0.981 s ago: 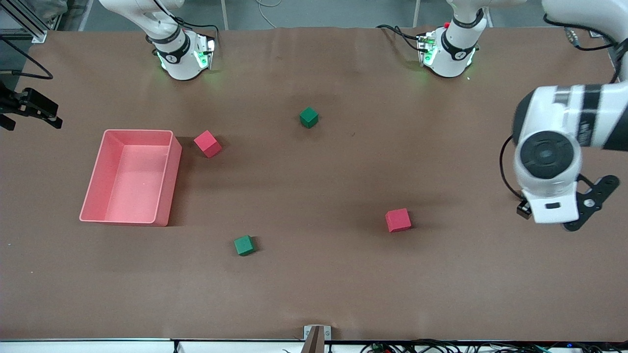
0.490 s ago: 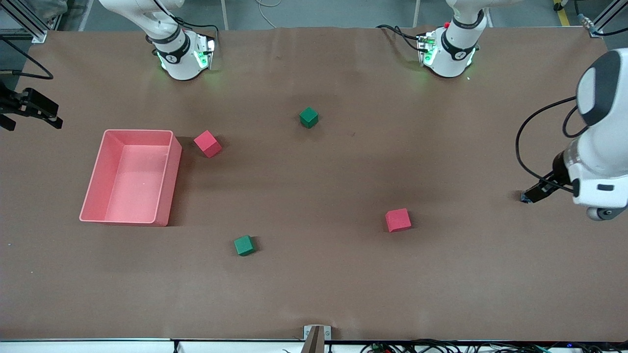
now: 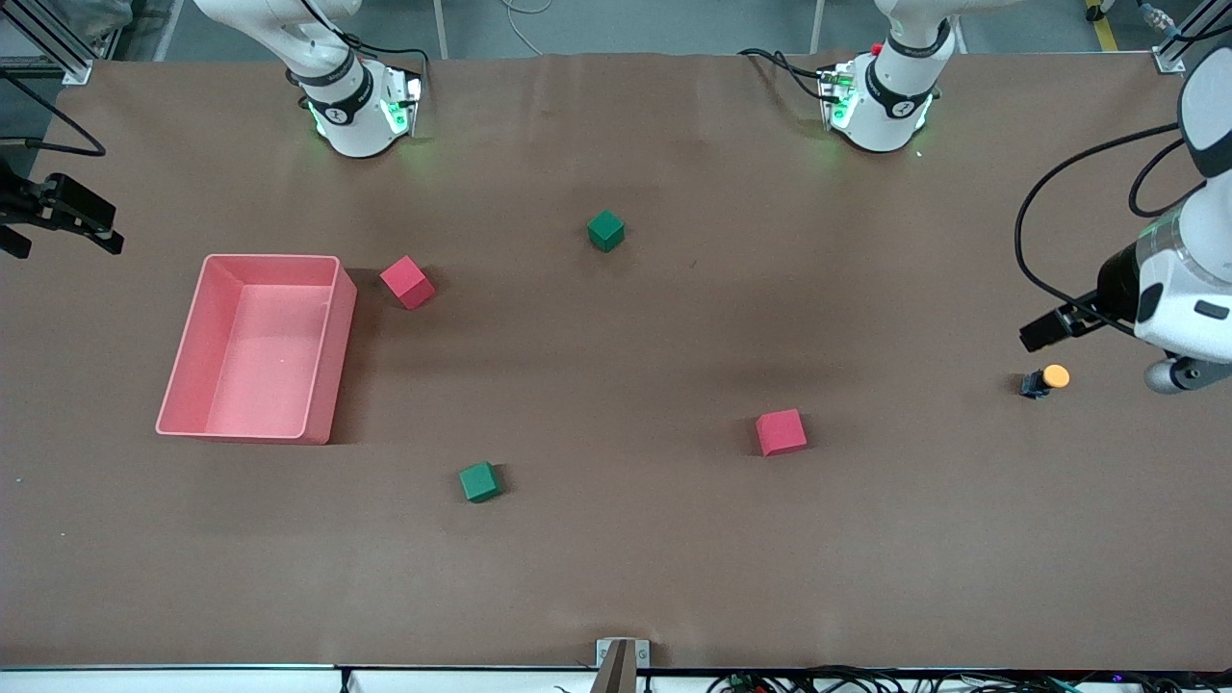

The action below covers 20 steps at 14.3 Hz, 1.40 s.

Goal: Place and upright button with both arms

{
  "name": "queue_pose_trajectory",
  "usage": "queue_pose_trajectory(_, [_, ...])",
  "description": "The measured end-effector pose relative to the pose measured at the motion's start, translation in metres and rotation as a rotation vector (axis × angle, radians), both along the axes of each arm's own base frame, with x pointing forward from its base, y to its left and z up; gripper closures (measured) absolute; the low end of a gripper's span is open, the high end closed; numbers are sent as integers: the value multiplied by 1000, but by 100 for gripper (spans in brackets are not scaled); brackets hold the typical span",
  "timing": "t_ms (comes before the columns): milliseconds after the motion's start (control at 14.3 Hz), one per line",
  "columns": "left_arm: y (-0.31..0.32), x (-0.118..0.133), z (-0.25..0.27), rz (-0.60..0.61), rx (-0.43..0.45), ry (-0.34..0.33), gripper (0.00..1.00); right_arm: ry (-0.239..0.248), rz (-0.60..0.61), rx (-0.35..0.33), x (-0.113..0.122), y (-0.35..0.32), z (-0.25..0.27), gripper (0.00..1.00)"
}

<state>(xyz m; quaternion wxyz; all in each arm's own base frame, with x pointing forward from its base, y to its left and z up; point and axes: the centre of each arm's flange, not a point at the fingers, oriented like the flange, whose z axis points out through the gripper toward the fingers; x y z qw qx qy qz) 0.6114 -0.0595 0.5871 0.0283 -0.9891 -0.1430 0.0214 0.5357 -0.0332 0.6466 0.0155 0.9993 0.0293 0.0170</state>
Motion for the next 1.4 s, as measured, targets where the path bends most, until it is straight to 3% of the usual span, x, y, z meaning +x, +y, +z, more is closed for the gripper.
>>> queue_pose_trajectory(701, [-10,-51,58,-230,-28,38,0,-1,7,0,2,4,-2,0])
queue_pose_trajectory(1401, [-4,-84,71,-251,-18,44,0,-2,8,0,4,4,-3,0])
